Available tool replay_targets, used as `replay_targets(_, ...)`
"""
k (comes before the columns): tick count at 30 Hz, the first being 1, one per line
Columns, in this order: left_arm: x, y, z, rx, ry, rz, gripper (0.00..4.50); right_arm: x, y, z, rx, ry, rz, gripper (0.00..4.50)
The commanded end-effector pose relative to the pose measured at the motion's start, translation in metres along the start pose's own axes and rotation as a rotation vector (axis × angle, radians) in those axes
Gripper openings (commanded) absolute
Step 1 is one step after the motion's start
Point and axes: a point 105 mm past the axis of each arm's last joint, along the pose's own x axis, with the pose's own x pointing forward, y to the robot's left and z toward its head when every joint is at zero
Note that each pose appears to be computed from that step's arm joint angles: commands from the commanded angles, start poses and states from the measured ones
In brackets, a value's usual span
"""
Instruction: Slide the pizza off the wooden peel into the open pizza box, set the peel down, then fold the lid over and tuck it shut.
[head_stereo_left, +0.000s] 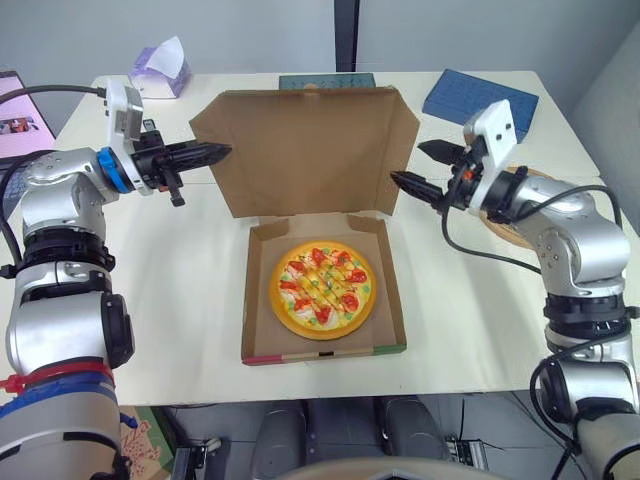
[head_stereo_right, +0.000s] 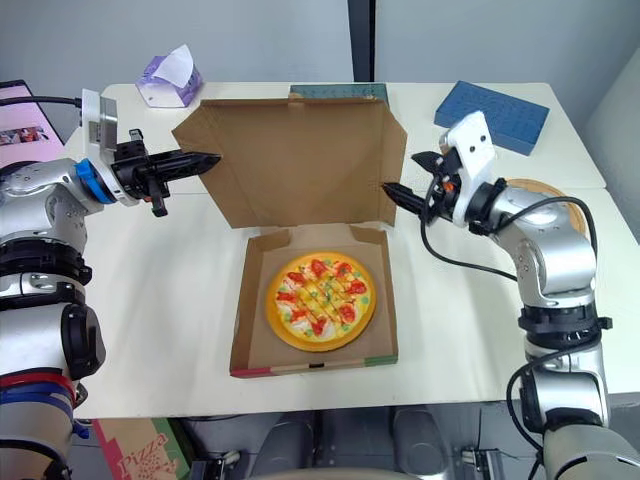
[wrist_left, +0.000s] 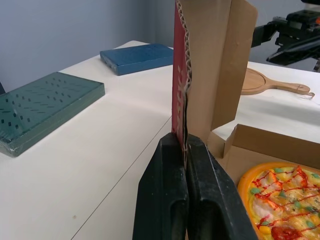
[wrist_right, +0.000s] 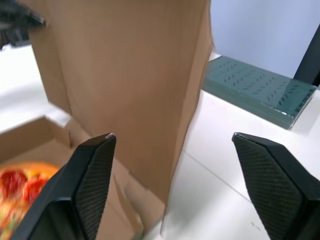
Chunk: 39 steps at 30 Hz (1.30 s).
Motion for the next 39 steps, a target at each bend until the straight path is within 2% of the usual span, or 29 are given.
replay_targets(1, -0.001, 0.002, 0.018, 0.052, -0.046, 0.005, 0.00, 0.006, -0.004, 0.016, 0.014, -0.047, -0.037, 4.01)
replay_targets(2, -0.001, 0.002, 0.018, 0.052, -0.046, 0.005, 0.00, 0.008, -0.004, 0.016, 0.020, -0.048, -0.044, 4.01)
replay_targets(5, -0.001, 0.003, 0.020, 0.056, -0.050, 0.008, 0.00, 0.011, -0.004, 0.017, 0.012, -0.047, -0.045, 3.40)
replay_targets(14, -0.004, 0.001, 0.024, 0.055, -0.070, 0.021, 0.00, 0.011, 0.001, 0.014, -0.001, -0.030, -0.044, 0.16)
replay_targets(15, -0.004, 0.001, 0.025, 0.049, -0.078, 0.027, 0.00, 0.011, 0.001, 0.014, -0.003, -0.029, -0.049, 0.04)
replay_targets(19, -0.005, -0.001, 0.029, 0.052, -0.082, 0.068, 0.00, 0.009, 0.003, 0.017, -0.012, -0.032, -0.067, 0.04)
replay_targets(25, 0.003, -0.011, 0.031, 0.045, -0.102, 0.264, 0.00, 0.000, 0.013, 0.024, -0.076, -0.038, -0.121, 0.04)
replay_targets(31, 0.024, -0.045, 0.031, 0.074, -0.151, 0.398, 0.00, -0.002, 0.021, 0.027, -0.132, -0.062, -0.196, 0.04)
replay_targets(39, 0.049, -0.083, 0.047, 0.068, -0.251, 0.529, 0.00, 0.000, 0.030, 0.024, -0.139, -0.069, -0.248, 0.04)
